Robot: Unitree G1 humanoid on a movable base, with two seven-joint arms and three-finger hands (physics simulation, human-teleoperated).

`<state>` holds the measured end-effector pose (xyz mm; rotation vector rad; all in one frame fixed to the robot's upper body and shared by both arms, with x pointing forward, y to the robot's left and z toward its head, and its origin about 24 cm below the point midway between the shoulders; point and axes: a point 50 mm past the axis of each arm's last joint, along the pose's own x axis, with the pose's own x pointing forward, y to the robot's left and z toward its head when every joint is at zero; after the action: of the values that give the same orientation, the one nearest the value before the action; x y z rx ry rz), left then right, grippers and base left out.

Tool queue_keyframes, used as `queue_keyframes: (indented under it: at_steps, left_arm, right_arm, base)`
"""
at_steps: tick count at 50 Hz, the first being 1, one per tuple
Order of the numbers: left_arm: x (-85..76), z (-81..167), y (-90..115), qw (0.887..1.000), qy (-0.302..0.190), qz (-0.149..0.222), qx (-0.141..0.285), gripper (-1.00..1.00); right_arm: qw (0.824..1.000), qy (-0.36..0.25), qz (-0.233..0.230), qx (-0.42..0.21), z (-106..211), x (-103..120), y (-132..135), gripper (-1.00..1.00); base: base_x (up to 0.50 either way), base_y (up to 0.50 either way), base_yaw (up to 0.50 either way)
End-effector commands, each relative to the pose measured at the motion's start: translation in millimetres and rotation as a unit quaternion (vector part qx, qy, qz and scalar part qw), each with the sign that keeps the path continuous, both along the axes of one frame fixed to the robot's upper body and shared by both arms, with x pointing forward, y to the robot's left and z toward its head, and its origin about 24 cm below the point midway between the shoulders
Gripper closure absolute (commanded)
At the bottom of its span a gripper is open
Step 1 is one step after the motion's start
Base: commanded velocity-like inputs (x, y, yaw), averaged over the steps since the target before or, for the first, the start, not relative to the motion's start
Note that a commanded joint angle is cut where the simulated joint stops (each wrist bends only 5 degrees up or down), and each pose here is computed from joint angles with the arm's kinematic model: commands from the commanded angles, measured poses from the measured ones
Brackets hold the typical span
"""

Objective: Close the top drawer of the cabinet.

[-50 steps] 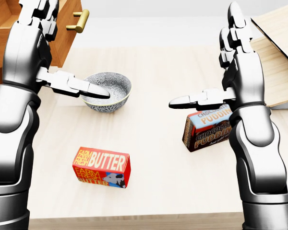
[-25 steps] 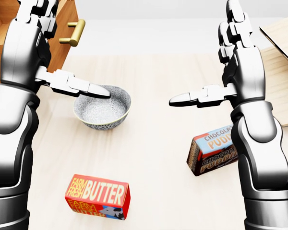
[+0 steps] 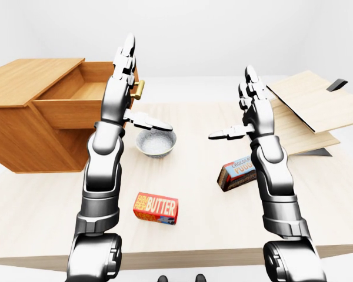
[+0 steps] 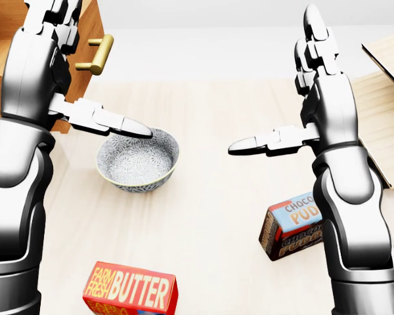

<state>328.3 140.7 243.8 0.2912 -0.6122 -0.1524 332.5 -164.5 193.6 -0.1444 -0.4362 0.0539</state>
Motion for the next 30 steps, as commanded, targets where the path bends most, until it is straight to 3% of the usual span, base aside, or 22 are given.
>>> queue_keyframes:
  at_steps: [1, 17, 18, 19, 20, 28, 30]
  left_arm:
    - [-1.5, -2, 0, 1.0, 0.0, 0.001, 0.002, -1.0]
    - [0.1, -4, 3, 1.0, 0.004, 0.012, -0.012, -1.0]
    - [46.2, -62, 0, 0.985, 0.163, 0.047, -0.028, -1.0]
    - [64.6, -94, 0, 0.965, 0.251, 0.07, -0.027, -1.0]
    - [71.7, -108, -1, 0.956, 0.281, 0.077, -0.025, -1.0]
    - [73.8, -128, -5, 0.951, 0.3, 0.074, -0.027, -1.0]
    - [72.0, -140, -6, 0.944, 0.32, 0.075, -0.028, -1.0]
  right_arm:
    - [1.0, -0.002, -0.002, -0.005, -3, -5, 1, -1.0]
    - [1.0, 0.012, -0.004, -0.01, -11, -6, 1, -1.0]
    - [1.0, 0.011, -0.004, -0.011, -11, -6, 1, -1.0]
    - [1.0, 0.012, -0.005, -0.01, -11, -6, 1, -1.0]
    - [1.0, 0.012, -0.005, -0.01, -12, -6, 0, -1.0]
    - [1.0, 0.012, -0.007, -0.009, -12, -7, 0, -1.0]
    - [1.0, 0.011, -0.008, -0.008, -12, -7, 0, -1.0]
  base:
    - [0.0, 0.0, 0.0]
    - [0.0, 0.0, 0.0]
    - [0.0, 0.0, 0.0]
    - [0.0, 0.0, 0.0]
    - [0.0, 0.0, 0.0]
    - [0.0, 0.0, 0.0]
    - [0.0, 0.0, 0.0]
